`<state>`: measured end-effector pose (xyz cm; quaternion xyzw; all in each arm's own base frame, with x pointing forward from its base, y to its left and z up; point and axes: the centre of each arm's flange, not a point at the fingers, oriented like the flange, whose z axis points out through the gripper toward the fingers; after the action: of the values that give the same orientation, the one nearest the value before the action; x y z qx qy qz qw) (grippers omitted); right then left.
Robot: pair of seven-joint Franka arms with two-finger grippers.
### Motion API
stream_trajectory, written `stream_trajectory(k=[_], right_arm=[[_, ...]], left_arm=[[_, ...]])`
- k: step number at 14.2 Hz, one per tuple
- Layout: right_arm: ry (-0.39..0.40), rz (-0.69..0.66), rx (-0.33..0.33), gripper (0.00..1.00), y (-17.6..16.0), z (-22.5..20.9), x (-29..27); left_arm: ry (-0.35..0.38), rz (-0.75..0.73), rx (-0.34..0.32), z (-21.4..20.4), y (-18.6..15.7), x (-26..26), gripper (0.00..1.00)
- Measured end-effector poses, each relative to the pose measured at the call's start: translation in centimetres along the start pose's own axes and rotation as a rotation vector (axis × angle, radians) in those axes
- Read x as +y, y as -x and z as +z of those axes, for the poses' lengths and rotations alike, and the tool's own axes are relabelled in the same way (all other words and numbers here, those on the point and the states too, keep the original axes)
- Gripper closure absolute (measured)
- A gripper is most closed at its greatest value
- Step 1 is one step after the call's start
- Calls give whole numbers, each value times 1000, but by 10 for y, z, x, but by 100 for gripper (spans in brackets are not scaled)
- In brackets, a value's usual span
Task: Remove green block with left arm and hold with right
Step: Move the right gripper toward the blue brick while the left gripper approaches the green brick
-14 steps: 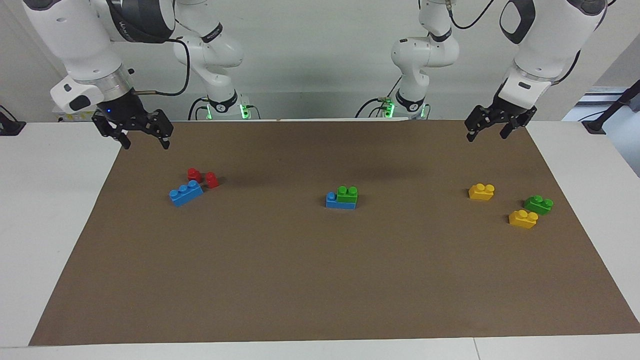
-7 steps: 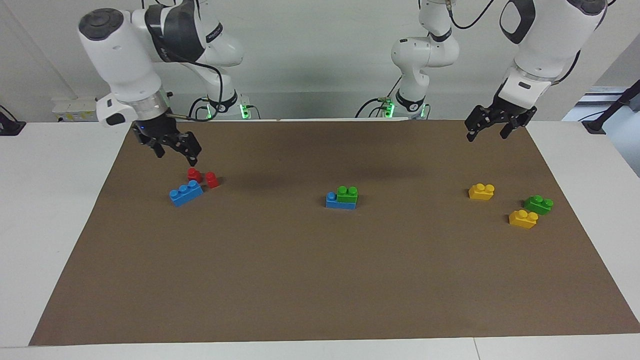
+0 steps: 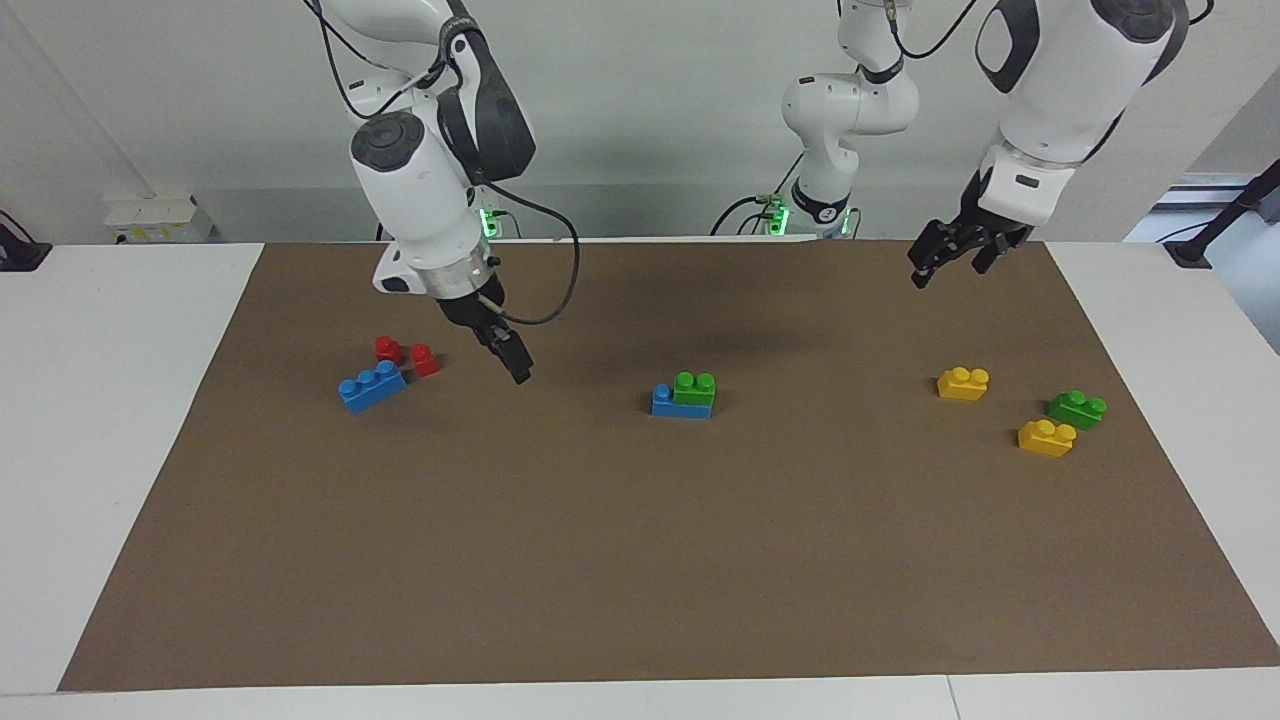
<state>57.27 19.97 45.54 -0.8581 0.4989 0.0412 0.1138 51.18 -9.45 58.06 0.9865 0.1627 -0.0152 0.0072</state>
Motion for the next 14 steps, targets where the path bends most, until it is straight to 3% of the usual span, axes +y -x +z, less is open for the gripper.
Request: stream_trajectory(k=[2,3,5,10,14], right_arm=[[-38,147,-72,0,10,24,-8],[-54,216,-105,7,15,33,-12],[-56,310,-143,10,29,54,-18],[-46,415,-189,10,66,122,-27],[-50,467,-229,7,76,151,-28]], left_arm=[[6,-153,12,16,27,34,0],[12,-224,19,25,41,50,0],[29,-371,32,43,68,82,0],[74,-783,39,96,124,154,0],[110,-1084,85,144,131,196,0]])
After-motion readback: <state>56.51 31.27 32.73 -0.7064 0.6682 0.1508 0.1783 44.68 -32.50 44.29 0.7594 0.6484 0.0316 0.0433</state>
